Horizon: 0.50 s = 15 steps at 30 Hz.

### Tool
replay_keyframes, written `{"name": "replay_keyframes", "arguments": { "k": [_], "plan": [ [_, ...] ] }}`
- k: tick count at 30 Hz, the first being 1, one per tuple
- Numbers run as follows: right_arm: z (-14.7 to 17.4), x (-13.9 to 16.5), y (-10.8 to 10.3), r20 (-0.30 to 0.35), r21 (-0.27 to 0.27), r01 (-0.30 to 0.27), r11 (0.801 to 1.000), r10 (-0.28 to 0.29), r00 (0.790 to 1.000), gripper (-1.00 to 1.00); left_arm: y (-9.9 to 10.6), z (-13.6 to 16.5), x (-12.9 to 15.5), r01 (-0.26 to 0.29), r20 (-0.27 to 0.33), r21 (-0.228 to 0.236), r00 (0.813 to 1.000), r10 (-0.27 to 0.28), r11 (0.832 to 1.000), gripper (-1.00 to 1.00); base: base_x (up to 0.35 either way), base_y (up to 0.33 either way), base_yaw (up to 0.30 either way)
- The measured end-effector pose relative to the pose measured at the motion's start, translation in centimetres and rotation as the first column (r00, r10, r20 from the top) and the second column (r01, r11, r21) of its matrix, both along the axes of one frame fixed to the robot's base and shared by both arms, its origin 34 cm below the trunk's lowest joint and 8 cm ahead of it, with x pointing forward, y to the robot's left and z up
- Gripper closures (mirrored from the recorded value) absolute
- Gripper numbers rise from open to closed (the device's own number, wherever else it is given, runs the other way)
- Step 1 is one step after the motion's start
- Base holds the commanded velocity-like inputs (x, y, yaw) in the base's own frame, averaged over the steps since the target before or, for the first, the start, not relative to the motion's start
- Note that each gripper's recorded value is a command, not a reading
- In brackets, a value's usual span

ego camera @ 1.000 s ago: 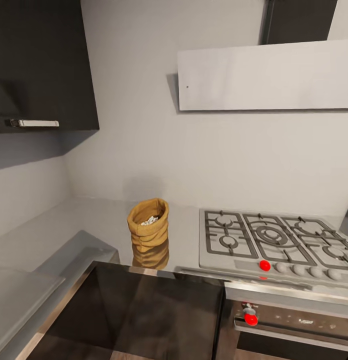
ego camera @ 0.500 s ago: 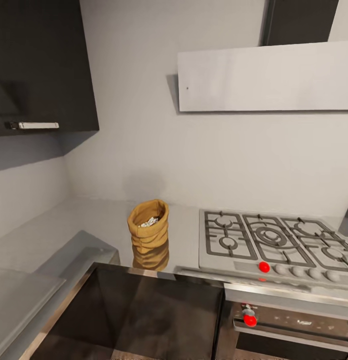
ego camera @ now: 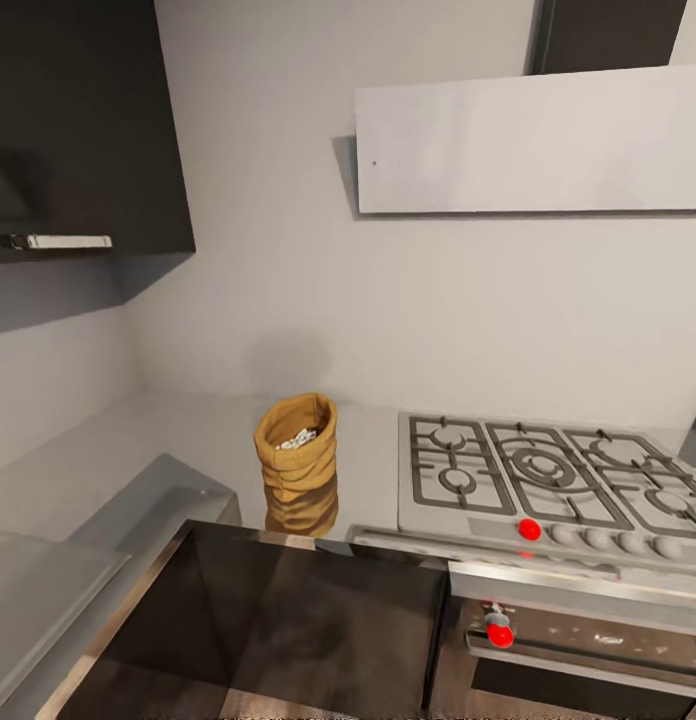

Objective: In the kitchen, take the popcorn bag from the countertop, put it into the microwave, and heat it until the popcorn is cooked so the cooked popcorn ends up inside the bag.

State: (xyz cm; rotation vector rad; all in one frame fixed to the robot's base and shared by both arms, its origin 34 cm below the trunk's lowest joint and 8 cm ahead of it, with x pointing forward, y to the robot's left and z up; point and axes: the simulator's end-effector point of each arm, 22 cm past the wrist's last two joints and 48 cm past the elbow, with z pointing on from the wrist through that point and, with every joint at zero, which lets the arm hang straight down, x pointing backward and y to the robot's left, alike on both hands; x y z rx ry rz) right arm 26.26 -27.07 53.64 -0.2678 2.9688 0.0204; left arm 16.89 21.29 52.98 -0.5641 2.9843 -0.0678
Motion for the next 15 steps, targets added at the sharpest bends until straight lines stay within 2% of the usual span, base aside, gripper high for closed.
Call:
{"name": "replay_keyframes", "arguments": {
  "k": [15],
  "plan": [
    [-0.29, -0.91, 0.04, -0.024, 0.001, 0.003, 1.0, -0.003, 1.0, -1.0, -0.01, -0.06, -0.86, 0.003, -0.022, 0.0, 1.0, -0.003, 1.0, -1.0, 0.0, 0.0, 0.0]
  ]
}}
